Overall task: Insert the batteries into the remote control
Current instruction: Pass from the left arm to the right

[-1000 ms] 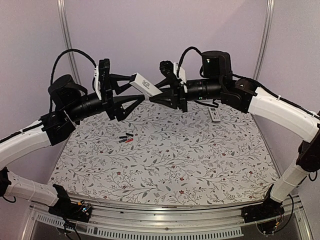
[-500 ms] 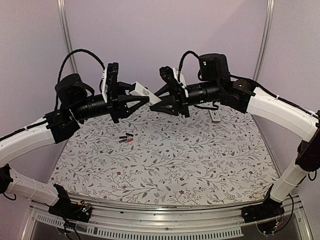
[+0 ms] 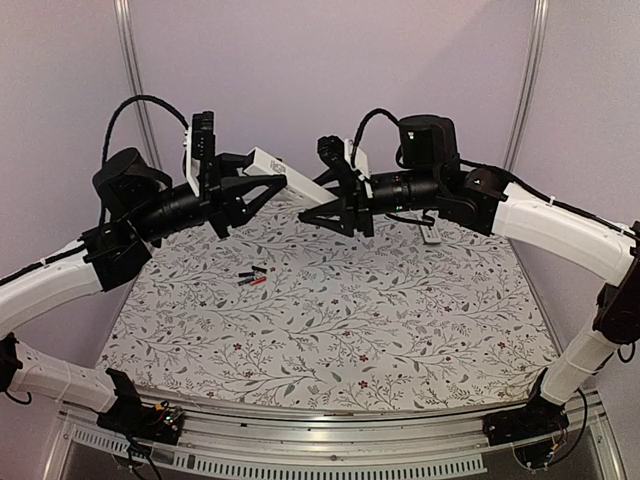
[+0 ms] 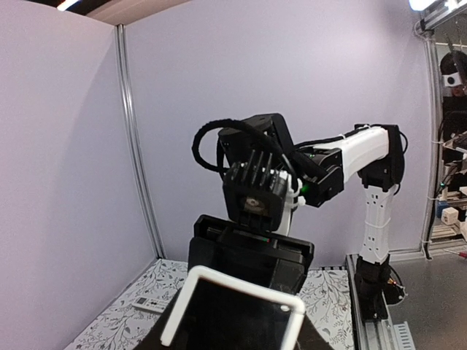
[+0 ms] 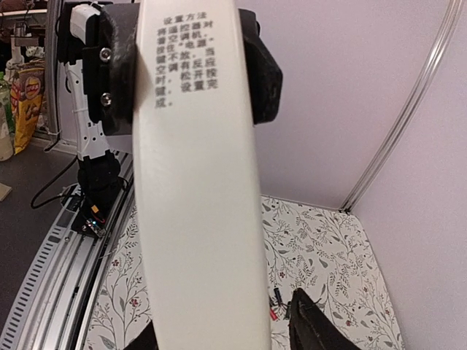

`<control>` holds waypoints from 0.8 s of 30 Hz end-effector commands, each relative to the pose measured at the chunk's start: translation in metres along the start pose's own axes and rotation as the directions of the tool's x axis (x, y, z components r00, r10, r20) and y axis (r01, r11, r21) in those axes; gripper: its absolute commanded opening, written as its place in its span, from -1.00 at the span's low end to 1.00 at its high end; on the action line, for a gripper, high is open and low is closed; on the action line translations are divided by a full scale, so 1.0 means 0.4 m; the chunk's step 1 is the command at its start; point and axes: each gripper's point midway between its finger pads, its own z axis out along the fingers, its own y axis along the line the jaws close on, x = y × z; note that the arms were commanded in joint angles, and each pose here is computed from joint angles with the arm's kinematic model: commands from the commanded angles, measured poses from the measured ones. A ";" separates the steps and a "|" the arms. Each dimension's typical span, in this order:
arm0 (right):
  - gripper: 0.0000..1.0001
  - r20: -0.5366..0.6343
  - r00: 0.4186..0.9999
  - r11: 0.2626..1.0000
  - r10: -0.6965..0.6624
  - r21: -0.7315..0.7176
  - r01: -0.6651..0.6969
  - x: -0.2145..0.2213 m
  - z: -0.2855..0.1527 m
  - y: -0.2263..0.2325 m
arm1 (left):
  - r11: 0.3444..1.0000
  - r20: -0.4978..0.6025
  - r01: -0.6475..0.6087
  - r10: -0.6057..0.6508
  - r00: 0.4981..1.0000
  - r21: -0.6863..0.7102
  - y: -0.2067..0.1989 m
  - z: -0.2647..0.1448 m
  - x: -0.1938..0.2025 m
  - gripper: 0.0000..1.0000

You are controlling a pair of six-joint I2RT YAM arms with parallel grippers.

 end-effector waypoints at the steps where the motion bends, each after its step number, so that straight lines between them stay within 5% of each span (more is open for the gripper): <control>1: -0.23 0.015 1.000 1.000 -0.009 0.017 0.009 -0.022 -0.018 0.003 | 1.000 0.010 0.008 -0.008 1.000 -0.010 -0.005 -0.004 -0.010 -1.00; 6: -0.87 0.028 1.000 1.000 -0.011 -0.018 0.012 -0.030 -0.018 0.016 | 1.000 -0.002 0.013 -0.013 1.000 -0.015 -0.003 -0.005 -0.007 -1.00; 7: -0.96 0.032 0.999 1.000 -0.009 -0.028 0.010 -0.032 -0.018 0.019 | 1.000 -0.004 0.015 -0.015 1.000 -0.013 -0.004 -0.006 -0.007 -0.75; 9: -1.00 0.046 0.999 0.999 -0.005 -0.053 0.007 -0.044 -0.020 0.028 | 1.000 -0.011 0.013 -0.013 1.000 0.018 -0.017 -0.008 -0.002 0.31; 11: -1.00 0.064 0.998 0.997 -0.004 -0.083 0.010 -0.057 -0.024 0.039 | 0.998 -0.019 -0.005 0.007 1.000 0.069 -0.041 -0.013 0.011 0.79; 14: -1.00 0.098 0.995 0.991 -0.002 -0.137 0.015 -0.084 -0.032 0.060 | 0.996 -0.021 -0.014 0.016 1.000 0.088 -0.050 -0.017 0.030 0.79; 21: -1.00 0.119 0.993 0.986 0.010 -0.169 0.010 -0.101 -0.032 0.067 | 0.992 -0.002 0.011 -0.011 1.000 0.125 -0.047 0.022 0.020 0.11; 24: -1.00 0.113 0.993 0.987 0.014 -0.159 0.004 -0.098 -0.028 0.061 | 0.990 0.030 0.017 -0.021 0.999 0.142 -0.056 0.022 0.007 0.11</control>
